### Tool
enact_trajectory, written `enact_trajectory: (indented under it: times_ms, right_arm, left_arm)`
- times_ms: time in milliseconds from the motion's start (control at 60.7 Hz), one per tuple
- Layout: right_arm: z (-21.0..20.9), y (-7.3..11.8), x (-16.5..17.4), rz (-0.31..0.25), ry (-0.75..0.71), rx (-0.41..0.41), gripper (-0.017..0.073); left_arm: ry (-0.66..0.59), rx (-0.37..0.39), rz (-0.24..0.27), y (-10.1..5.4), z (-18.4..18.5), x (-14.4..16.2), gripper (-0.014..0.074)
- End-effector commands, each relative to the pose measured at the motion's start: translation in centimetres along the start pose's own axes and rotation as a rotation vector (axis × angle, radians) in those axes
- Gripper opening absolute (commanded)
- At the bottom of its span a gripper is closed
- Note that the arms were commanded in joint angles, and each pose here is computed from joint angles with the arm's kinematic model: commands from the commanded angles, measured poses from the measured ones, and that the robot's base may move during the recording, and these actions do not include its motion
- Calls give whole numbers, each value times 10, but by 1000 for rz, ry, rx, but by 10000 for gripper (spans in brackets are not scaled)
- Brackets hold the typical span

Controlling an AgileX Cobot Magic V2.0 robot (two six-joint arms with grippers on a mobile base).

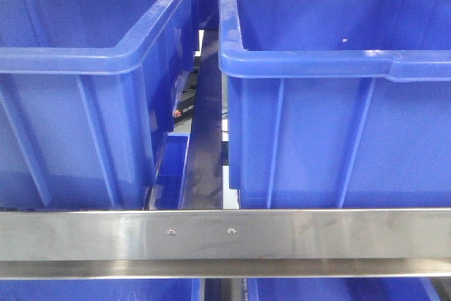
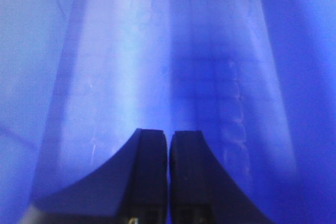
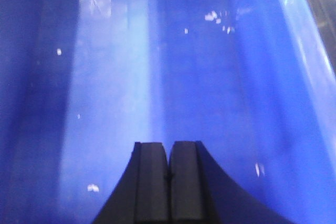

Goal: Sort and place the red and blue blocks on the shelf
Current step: 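Open both grippers to release the cubes inside the bins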

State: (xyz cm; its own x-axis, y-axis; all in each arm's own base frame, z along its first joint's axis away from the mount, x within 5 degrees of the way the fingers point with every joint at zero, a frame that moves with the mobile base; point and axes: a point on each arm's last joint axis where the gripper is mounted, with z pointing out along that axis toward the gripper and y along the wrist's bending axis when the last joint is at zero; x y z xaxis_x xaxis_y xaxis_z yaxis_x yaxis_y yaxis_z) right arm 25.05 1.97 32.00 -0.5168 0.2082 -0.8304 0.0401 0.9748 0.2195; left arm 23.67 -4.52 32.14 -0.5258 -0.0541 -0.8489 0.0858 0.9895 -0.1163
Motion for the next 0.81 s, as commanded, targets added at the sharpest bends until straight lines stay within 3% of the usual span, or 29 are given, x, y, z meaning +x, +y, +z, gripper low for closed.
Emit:
enact_trajectory:
  times_ms: [0,346,791]
  right_arm:
    - [-15,4,-19,-19,-107,-20,48]
    - [-65,2,-2,-22,-203,-47,48]
    - [-123,-17,77,-25,-315,-75,48]
  left_arm:
    - [-137,34,-3,-5,-21,-21,126]
    - [-211,44,-8,0,-64,-5,126]
    - [-278,47,2,17,-108,79,126]
